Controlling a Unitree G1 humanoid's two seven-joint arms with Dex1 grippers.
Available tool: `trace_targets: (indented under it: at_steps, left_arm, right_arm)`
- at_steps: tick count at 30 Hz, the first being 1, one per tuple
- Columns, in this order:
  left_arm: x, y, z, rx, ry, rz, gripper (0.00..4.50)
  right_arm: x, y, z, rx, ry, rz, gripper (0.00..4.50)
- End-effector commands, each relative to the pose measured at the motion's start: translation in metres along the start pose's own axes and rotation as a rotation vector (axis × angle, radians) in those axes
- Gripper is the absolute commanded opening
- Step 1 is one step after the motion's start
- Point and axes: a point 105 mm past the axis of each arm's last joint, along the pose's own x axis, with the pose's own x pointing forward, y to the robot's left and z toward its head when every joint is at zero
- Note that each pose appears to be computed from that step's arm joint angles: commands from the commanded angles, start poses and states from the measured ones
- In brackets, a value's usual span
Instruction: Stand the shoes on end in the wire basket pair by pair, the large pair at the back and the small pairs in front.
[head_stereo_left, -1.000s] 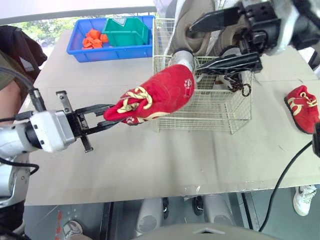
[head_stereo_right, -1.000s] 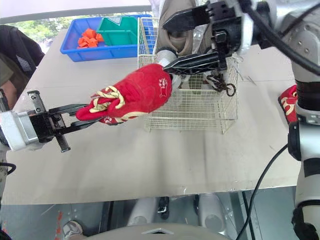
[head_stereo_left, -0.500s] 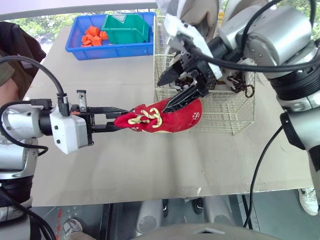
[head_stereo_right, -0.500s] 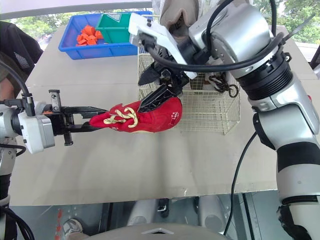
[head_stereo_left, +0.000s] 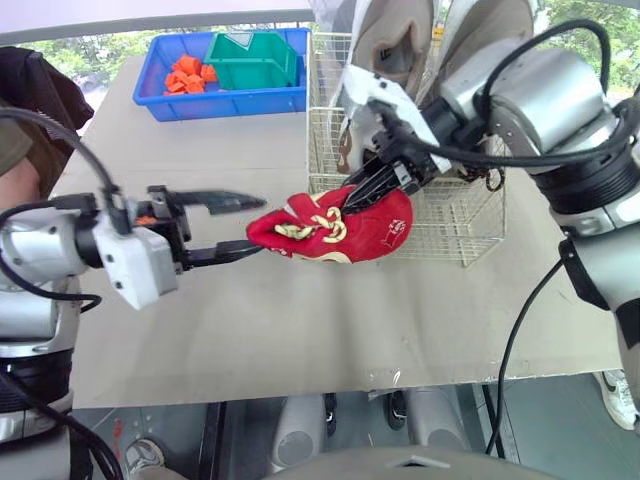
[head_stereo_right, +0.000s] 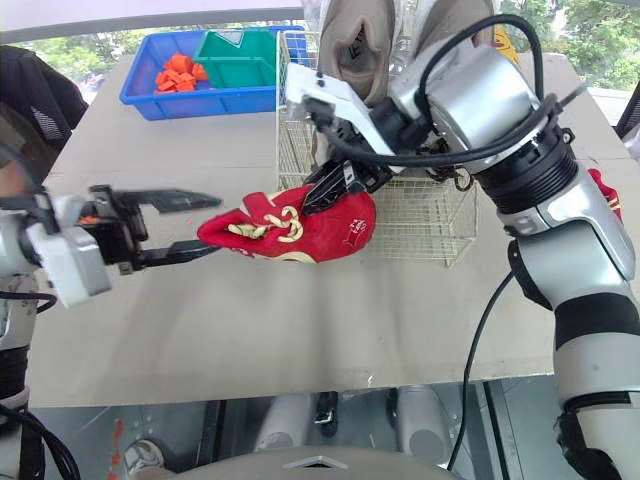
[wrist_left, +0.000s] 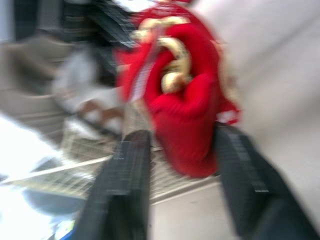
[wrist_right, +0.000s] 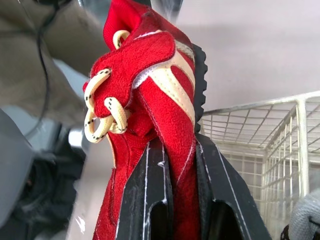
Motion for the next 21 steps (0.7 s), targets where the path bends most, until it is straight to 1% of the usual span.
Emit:
trace_targets:
  at_steps: [1, 2, 4, 5, 7, 9, 11, 13, 14, 19, 21]
  left_arm:
    - [-0.027, 0.037, 0.003, -0.431, -0.066, 0.421, 4.01]
    - [-0.035, 0.039, -0.002, -0.581, -0.088, 0.51, 4.45]
    - [-0.053, 0.03, -0.009, -0.841, -0.13, 0.64, 4.45]
    - [-0.061, 0.023, -0.013, -0.93, -0.137, 0.696, 4.45]
    - [-0.068, 0.001, -0.012, -1.161, -0.2, 0.762, 4.45]
    - [-0.061, -0.015, -0.005, -1.279, -0.24, 0.776, 4.45]
    - [-0.044, -0.026, 0.009, -1.403, -0.336, 0.759, 4.45]
    - [-0.023, -0.04, 0.018, -1.454, -0.335, 0.702, 4.45]
    - [-0.015, -0.042, 0.02, -1.464, -0.347, 0.699, 4.45]
    - [0.014, -0.037, 0.025, -1.476, -0.412, 0.681, 4.45]
    - [0.02, -0.03, 0.026, -1.473, -0.452, 0.679, 4.45]
  right_arm:
    - [-0.015, 0.013, 0.022, -0.004, -0.173, 0.055, 0.0]
    - [-0.017, 0.012, 0.024, 0.005, -0.205, 0.044, 0.0]
    - [-0.02, 0.01, 0.031, 0.017, -0.284, 0.026, 0.0]
    - [-0.021, 0.01, 0.035, 0.031, -0.329, 0.025, 0.0]
    - [-0.022, 0.008, 0.04, 0.035, -0.399, -0.001, 0.0]
    - [-0.021, 0.007, 0.046, 0.035, -0.467, -0.01, 0.0]
    - [-0.017, 0.005, 0.051, 0.059, -0.536, -0.015, 0.0]
    - [-0.014, 0.004, 0.056, 0.076, -0.586, -0.012, 0.0]
    - [-0.012, 0.004, 0.058, 0.082, -0.605, -0.009, 0.0]
    - [-0.005, 0.005, 0.061, 0.093, -0.653, -0.005, 0.0]
    - [-0.003, 0.004, 0.06, 0.097, -0.655, -0.012, 0.0]
